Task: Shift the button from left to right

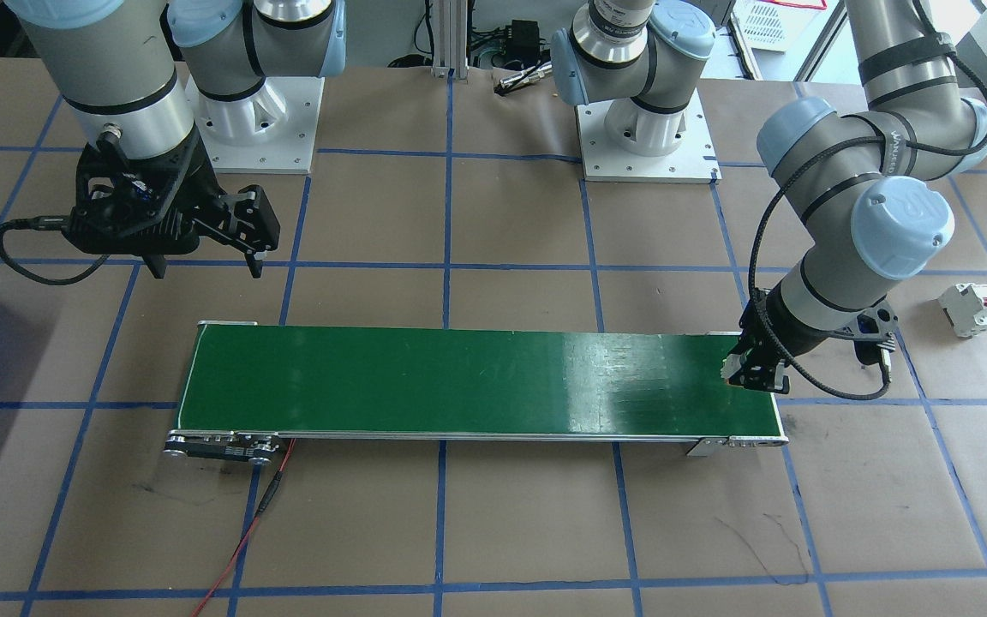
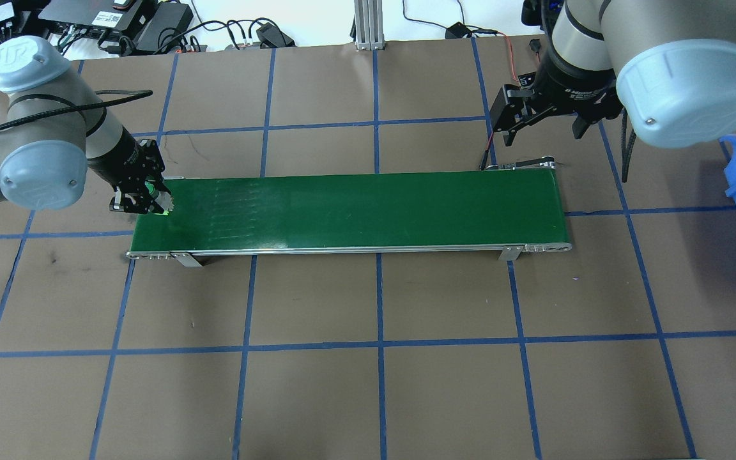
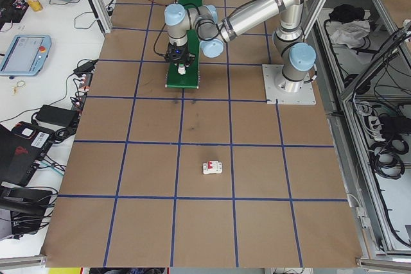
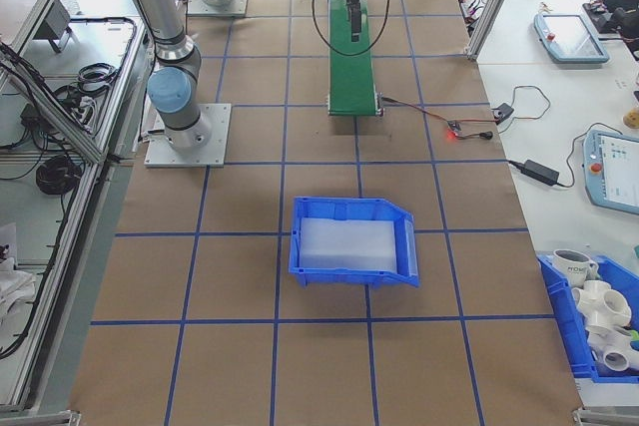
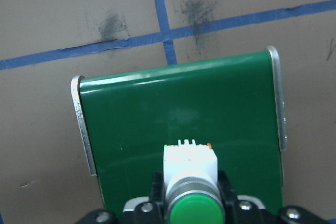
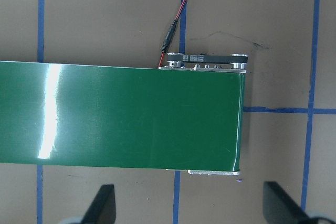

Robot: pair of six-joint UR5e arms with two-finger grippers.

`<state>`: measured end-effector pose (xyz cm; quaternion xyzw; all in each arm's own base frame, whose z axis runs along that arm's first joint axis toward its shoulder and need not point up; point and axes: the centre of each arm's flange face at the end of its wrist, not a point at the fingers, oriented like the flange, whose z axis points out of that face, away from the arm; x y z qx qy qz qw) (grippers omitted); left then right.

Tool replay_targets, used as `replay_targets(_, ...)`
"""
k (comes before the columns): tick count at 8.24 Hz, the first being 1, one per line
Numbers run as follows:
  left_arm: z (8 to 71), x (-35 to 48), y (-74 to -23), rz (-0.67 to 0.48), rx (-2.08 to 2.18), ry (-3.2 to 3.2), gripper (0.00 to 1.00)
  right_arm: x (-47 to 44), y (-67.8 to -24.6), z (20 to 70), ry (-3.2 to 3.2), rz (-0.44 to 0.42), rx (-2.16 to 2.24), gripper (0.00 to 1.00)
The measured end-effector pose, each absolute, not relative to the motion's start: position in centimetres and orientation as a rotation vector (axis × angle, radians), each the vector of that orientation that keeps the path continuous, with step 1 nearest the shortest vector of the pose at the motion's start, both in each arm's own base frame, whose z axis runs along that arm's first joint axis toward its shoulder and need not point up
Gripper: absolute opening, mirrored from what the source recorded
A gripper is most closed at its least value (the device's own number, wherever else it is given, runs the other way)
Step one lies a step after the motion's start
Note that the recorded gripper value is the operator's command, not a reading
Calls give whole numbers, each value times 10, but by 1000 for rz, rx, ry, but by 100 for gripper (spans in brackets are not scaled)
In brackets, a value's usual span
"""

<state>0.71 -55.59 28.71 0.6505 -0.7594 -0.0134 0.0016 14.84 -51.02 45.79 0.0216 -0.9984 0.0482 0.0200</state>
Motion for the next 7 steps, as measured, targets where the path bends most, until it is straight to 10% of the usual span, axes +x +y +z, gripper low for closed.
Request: replay_targets(7, 269, 8, -553, -54, 2049, -2398, 77, 149, -510, 458, -3097, 149, 68, 100)
